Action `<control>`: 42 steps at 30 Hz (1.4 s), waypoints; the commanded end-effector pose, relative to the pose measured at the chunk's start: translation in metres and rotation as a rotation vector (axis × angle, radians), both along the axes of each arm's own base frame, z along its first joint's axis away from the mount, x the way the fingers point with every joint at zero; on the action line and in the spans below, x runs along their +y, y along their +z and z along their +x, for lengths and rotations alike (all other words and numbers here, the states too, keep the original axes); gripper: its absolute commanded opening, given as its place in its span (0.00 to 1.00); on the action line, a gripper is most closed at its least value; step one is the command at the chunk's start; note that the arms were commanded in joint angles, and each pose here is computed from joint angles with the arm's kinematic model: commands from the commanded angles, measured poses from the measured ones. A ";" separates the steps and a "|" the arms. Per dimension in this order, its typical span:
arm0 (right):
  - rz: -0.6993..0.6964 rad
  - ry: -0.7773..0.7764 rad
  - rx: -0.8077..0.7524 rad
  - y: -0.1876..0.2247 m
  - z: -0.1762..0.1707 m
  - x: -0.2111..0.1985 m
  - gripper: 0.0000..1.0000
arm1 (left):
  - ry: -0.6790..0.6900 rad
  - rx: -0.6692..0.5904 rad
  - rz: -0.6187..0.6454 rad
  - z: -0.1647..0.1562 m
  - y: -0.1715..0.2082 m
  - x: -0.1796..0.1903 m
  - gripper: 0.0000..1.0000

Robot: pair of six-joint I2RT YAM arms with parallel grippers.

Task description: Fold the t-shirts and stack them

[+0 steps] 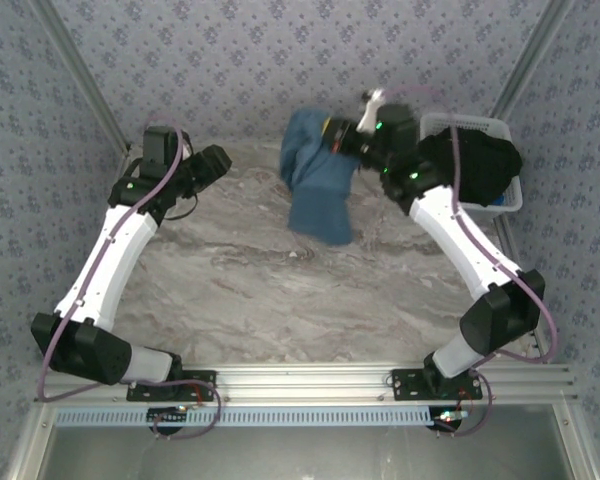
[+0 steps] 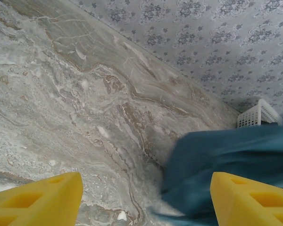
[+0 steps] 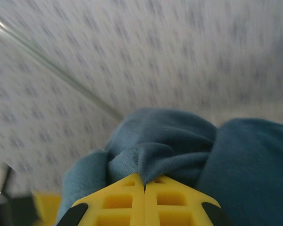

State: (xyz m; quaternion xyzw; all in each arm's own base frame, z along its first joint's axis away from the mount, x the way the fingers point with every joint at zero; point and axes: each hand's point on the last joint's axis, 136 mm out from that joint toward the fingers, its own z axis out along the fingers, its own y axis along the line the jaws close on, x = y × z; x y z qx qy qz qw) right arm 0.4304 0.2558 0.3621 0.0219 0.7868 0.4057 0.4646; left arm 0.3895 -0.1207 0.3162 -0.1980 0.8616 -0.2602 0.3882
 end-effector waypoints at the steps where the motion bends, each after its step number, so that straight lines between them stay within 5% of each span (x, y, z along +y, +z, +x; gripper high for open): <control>1: -0.003 -0.021 0.309 -0.099 -0.018 0.001 0.07 | -0.038 0.051 -0.013 -0.012 -0.014 -0.004 0.72; 3: -0.030 -0.009 0.427 -0.141 -0.026 -0.009 0.38 | -0.115 0.100 -0.052 -0.018 -0.030 -0.020 0.71; 6: -0.109 -0.101 0.483 -0.165 -0.036 -0.044 0.57 | -0.243 0.179 -0.082 -0.028 -0.058 -0.052 0.70; 17: -0.200 -0.232 0.707 -0.245 -0.109 -0.117 0.52 | -0.508 0.432 0.070 -0.071 -0.171 -0.155 0.76; 22: -0.189 -0.220 0.727 -0.250 -0.119 -0.116 0.53 | -0.391 0.661 0.187 -0.092 -0.232 -0.141 0.75; 29: -0.069 -0.156 0.808 -0.276 -0.130 -0.091 0.53 | -0.339 0.625 0.040 -0.088 -0.247 -0.154 0.76; 32: -0.038 -0.157 0.828 -0.284 -0.134 -0.084 0.51 | -0.313 0.585 -0.008 -0.070 -0.249 -0.166 0.64; 35: -0.021 -0.151 0.847 -0.290 -0.139 -0.080 0.47 | -0.279 0.538 -0.023 -0.055 -0.242 -0.170 0.18; 37: -0.017 -0.145 0.845 -0.289 -0.140 -0.078 0.45 | -0.263 0.478 -0.023 -0.047 -0.221 -0.168 0.02; 42: 0.013 -0.152 0.851 -0.289 -0.141 -0.073 0.44 | -0.255 0.387 0.000 -0.044 -0.165 -0.157 0.00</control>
